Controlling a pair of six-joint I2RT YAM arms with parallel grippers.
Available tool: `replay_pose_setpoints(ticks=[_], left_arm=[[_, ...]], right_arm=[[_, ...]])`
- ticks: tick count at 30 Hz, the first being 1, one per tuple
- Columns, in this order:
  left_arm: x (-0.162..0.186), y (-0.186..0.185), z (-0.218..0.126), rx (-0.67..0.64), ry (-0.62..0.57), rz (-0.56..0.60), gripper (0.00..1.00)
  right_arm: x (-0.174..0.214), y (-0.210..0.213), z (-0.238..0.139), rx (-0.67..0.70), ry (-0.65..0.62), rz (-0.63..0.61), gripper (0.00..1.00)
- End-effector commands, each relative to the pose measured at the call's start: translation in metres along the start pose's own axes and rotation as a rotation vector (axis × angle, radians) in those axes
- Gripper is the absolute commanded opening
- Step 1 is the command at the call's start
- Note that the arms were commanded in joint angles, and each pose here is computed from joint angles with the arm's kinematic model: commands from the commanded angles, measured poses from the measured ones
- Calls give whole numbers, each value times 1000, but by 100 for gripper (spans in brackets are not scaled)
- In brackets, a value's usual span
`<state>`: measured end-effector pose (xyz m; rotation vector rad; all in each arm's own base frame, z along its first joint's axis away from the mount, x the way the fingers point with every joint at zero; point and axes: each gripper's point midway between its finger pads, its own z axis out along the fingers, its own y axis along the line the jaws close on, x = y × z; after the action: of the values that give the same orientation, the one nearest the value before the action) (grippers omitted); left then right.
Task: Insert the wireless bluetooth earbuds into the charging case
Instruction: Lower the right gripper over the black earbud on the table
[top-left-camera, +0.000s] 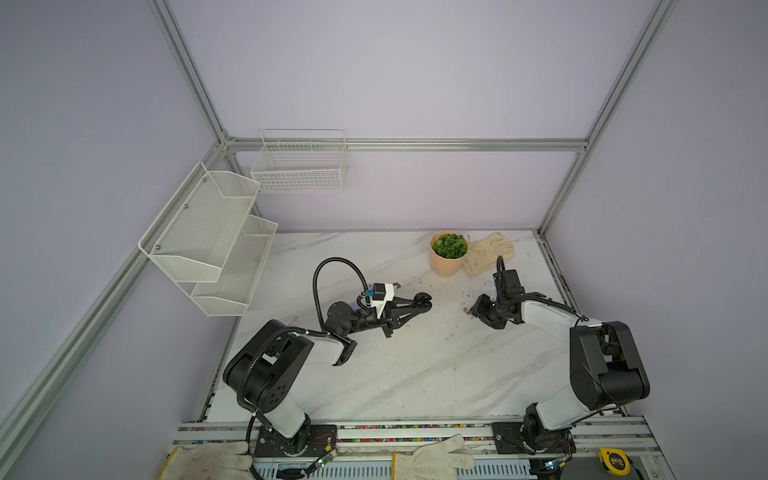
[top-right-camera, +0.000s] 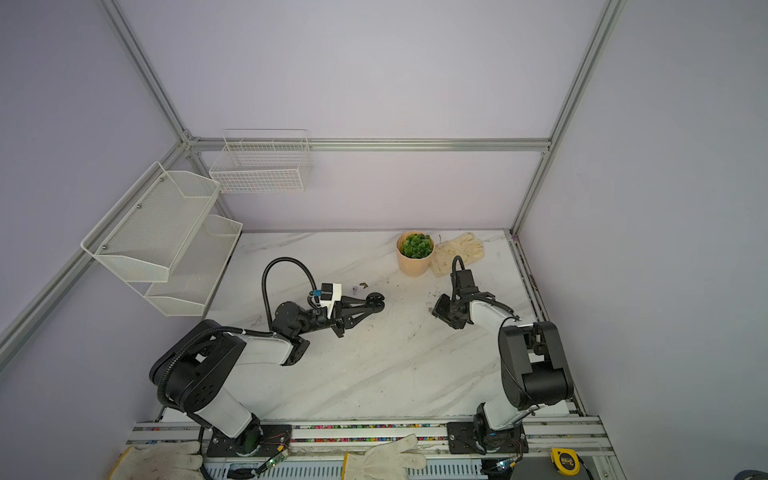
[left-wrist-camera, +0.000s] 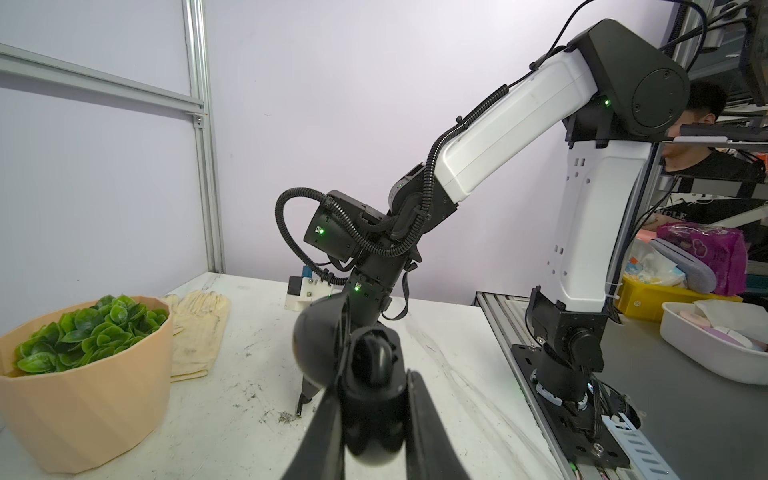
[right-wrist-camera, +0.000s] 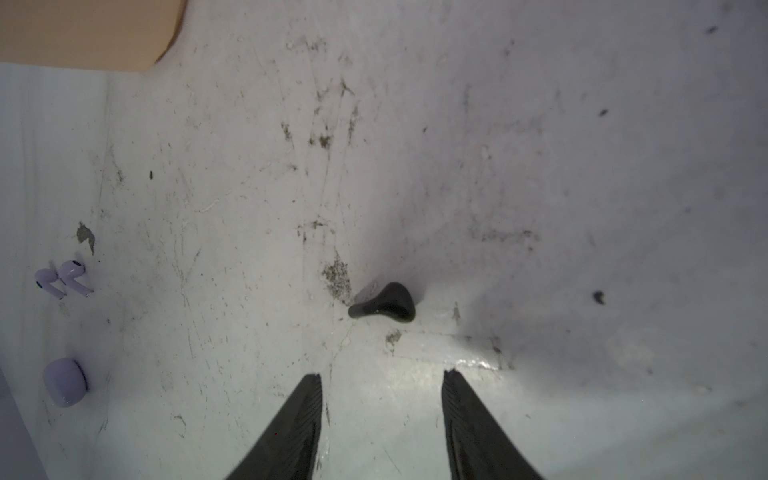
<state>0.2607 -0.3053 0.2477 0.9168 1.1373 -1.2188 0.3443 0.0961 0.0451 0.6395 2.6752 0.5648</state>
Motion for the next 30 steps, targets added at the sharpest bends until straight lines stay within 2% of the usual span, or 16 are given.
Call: replay_pose_setpoints(ticks=[1,13,30], left_arm=[[-13,-4,0,8,-46,47,0],[-16,-2,-1,7,-51,50,0],[-14,-1,0,10,-47,29,0]], right_arm=[[-1,1,6,-19,0,23,49],[-10,-1,20,8,0,-14,44],[-21,4,29,16,-6,-42,42]])
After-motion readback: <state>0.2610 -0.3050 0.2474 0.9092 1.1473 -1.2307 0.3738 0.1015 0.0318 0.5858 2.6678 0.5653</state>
